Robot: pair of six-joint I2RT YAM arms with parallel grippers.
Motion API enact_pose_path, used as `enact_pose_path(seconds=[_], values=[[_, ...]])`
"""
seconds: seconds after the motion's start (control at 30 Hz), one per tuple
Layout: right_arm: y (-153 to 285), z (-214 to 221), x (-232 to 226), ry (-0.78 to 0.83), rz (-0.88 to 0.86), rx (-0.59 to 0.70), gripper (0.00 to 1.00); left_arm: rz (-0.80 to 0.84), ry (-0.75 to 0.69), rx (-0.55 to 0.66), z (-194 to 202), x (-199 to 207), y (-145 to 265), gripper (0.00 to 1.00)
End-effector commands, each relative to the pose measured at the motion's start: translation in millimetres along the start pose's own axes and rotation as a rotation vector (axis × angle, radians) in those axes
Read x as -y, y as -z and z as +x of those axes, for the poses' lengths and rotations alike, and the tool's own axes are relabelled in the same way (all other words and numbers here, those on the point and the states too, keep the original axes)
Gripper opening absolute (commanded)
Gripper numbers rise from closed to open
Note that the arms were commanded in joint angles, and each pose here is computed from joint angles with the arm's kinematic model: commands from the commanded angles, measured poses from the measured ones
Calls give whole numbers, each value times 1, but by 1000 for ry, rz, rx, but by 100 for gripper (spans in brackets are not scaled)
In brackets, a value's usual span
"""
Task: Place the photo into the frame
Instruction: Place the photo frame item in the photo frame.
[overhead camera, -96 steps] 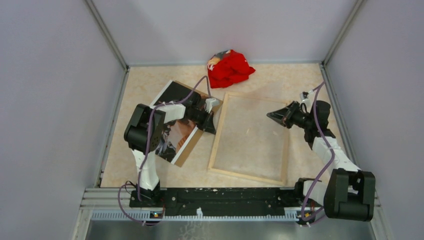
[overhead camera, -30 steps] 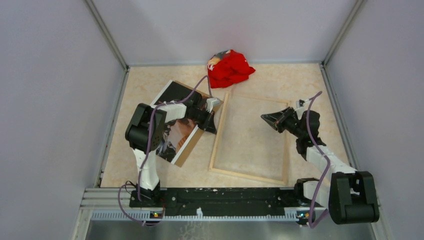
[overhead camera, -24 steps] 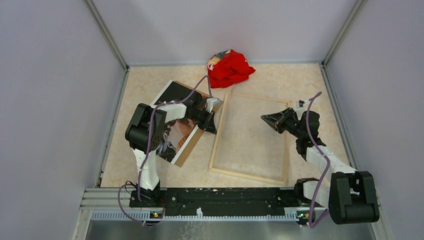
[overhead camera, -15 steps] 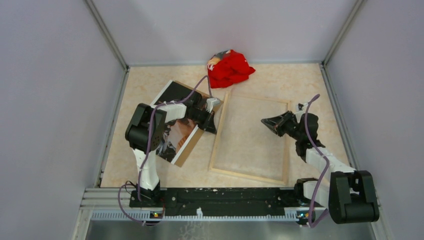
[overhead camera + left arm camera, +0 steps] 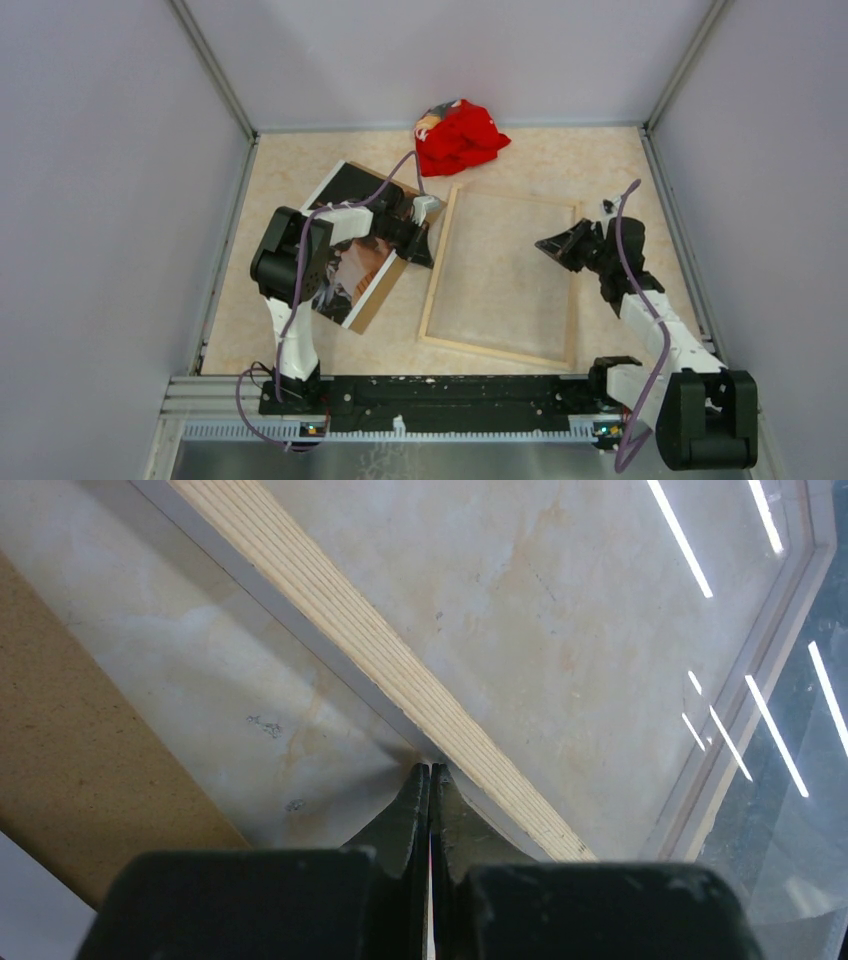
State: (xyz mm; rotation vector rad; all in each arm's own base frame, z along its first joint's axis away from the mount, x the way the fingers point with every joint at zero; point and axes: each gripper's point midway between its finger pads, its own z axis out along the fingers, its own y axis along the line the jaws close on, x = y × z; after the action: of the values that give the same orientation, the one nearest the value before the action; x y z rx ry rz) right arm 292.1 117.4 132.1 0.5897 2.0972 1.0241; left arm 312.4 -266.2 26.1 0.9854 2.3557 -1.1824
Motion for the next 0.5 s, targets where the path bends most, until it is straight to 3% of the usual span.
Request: enact_pose_path(seconds=[0.0,0.47], values=[[5,-3,5,95,56,-9,0,5,-23,-13,2,2,-1,0],[4,-8,11,123,99,-3,0,1,-28,-13,2,2,0,0]])
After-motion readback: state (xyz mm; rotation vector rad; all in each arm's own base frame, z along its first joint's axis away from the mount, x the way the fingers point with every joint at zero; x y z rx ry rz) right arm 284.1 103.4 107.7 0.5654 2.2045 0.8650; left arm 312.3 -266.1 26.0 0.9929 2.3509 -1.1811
